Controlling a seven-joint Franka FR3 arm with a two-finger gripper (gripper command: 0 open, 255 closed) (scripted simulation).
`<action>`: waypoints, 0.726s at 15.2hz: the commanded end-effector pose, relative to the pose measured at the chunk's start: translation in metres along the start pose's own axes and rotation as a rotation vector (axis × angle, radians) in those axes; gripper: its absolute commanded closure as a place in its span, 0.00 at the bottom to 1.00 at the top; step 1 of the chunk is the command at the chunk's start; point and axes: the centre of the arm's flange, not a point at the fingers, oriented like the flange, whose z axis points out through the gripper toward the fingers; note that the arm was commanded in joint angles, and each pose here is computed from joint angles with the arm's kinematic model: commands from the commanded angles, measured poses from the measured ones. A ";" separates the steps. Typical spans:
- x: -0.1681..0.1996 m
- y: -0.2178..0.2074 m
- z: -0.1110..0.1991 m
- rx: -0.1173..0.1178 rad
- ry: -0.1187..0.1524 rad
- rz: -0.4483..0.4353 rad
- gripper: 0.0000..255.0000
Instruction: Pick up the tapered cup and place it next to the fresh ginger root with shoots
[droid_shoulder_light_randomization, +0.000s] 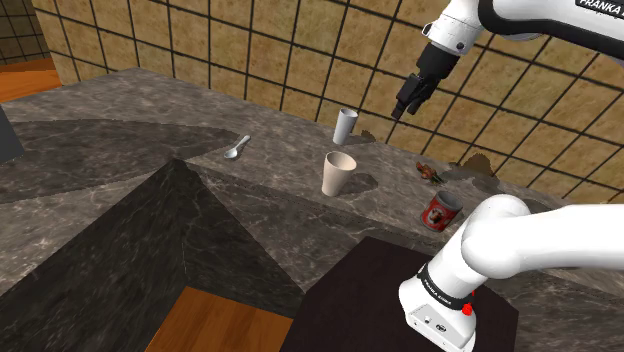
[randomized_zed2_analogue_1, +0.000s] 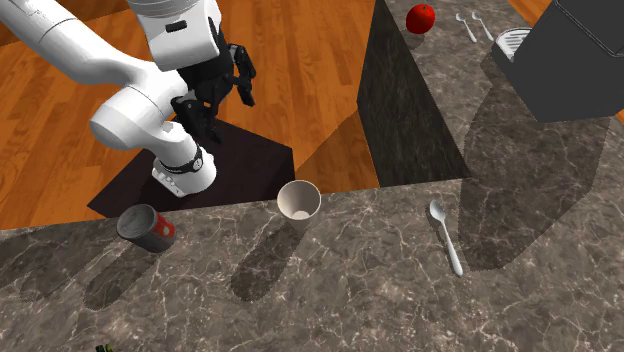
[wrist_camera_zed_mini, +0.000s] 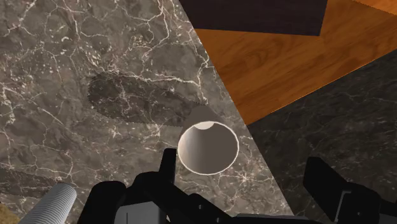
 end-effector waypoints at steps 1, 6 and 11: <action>0.000 0.000 0.000 0.000 0.000 0.000 0.00; 0.032 0.022 0.057 0.031 -0.024 -0.022 0.00; 0.064 0.041 0.116 0.063 -0.049 -0.043 0.00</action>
